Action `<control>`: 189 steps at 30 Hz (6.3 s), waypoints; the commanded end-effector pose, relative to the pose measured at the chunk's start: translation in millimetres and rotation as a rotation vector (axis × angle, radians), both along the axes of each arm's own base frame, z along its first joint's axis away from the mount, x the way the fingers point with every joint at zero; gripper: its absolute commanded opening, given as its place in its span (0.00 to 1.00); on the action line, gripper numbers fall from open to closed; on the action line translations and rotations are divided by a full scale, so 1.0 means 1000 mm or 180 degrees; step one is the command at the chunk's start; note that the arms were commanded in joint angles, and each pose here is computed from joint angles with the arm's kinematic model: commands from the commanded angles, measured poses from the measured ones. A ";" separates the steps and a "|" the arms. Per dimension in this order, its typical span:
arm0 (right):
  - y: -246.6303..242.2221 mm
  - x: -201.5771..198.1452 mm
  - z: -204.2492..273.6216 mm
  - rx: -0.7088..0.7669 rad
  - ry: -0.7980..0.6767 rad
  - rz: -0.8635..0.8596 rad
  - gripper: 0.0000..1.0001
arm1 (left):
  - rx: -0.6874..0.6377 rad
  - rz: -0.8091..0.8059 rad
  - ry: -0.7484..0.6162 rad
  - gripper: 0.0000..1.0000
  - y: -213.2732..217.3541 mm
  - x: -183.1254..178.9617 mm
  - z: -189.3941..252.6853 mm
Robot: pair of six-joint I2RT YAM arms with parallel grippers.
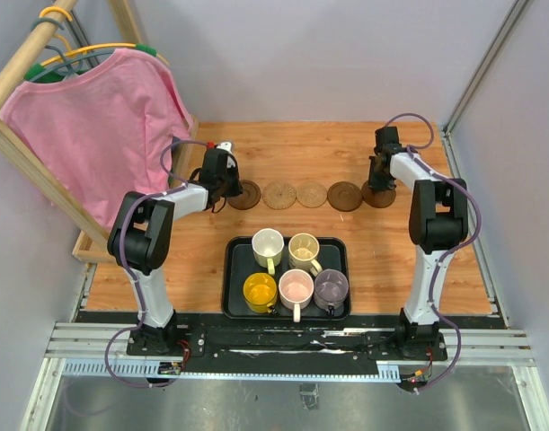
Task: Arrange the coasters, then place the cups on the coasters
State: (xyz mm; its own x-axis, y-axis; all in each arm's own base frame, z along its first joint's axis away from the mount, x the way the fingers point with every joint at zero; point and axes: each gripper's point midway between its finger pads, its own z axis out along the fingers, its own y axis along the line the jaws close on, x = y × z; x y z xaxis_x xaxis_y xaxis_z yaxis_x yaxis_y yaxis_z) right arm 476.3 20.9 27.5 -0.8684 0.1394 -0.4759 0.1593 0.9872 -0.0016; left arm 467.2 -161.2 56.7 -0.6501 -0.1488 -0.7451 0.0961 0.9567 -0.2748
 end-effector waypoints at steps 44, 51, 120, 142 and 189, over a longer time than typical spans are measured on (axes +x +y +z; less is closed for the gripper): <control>0.032 -0.018 0.063 -0.0069 -0.0192 0.0462 0.20 | 0.0019 0.0274 0.0366 0.04 0.045 0.003 -0.036; 0.089 -0.015 0.085 0.0051 -0.0407 0.0974 0.26 | 0.0043 0.0316 0.0309 0.04 0.054 0.008 -0.028; 0.336 -0.032 -0.003 0.0733 0.0029 0.2707 0.01 | -0.0487 0.0077 -0.0545 0.06 0.041 -0.041 0.062; 0.302 -0.023 0.110 0.0406 -0.0914 0.2558 0.11 | -0.0632 -0.0045 -0.0682 0.06 0.032 -0.044 0.080; 0.099 -0.013 -0.018 0.0242 0.0105 0.0867 0.01 | -0.0881 -0.0591 -0.0677 0.07 -0.022 -0.047 0.077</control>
State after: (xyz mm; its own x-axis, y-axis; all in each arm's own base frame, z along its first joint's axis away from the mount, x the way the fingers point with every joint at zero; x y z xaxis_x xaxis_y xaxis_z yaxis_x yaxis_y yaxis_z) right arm 464.2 135.9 28.7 -0.8633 -0.1054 -0.4936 -0.1664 0.9827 0.0813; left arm 412.3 -174.9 118.7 -0.5474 -0.2576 -0.7963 0.3014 0.8269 -0.4747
